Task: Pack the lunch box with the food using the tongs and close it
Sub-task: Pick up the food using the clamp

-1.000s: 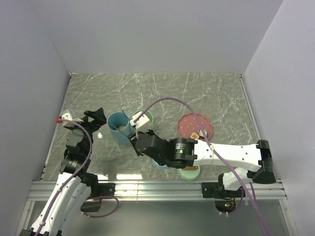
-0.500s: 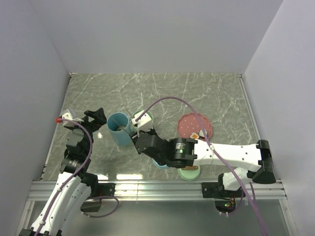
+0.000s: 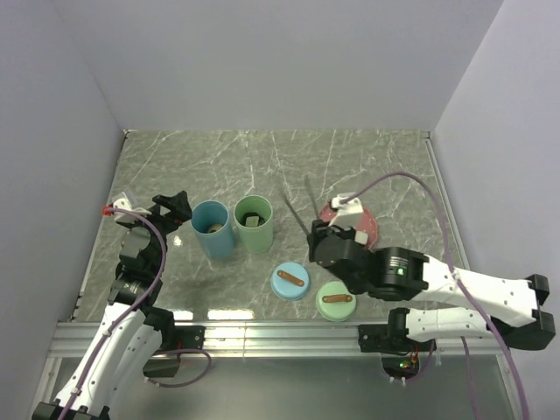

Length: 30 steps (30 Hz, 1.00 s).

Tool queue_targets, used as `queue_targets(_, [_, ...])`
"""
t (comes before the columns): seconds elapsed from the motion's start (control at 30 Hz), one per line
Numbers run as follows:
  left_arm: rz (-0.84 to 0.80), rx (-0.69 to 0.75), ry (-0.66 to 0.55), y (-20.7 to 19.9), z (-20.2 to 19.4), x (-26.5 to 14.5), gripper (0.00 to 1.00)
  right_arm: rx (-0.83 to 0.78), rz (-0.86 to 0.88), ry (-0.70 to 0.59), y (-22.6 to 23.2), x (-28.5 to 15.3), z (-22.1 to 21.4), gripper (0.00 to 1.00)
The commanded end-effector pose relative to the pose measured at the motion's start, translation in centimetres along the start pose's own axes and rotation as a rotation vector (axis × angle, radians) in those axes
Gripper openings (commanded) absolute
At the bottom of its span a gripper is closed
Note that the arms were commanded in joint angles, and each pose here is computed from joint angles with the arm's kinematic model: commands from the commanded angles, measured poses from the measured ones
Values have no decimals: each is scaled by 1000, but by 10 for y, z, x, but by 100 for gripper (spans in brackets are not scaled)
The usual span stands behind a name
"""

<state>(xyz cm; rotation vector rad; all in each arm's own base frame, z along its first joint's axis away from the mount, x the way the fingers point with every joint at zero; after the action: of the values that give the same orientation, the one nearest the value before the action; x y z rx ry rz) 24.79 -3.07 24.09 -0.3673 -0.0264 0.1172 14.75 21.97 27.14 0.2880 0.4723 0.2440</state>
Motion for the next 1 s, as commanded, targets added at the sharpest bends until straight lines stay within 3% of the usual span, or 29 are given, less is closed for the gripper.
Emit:
queue_targets(0.0, [-44,-28,-39,-9,11,2,100,104,-97,-43,-31,-8,-1,52])
queue_targets(0.43, [-87,-39,-33,-13,7,0,100,250,-426,49,-120,-23,-63,51])
queue_targets(0.97, [-98,-41,-27,-14,3,0,99,267,-539,67,-144,-30,-79,49])
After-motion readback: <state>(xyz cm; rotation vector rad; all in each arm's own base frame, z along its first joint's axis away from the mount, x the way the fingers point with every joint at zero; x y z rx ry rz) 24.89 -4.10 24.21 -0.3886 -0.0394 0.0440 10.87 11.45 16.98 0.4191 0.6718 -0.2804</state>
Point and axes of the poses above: each gripper's point midway between its finger pads, its own x axis out along the fingers, its own y axis along the line the jaws close on, z = x × y, the point moved 4 cm from there along -x, back along the fingers, and after that the axes turned 12 degrees about x, right-handed, at the moved point
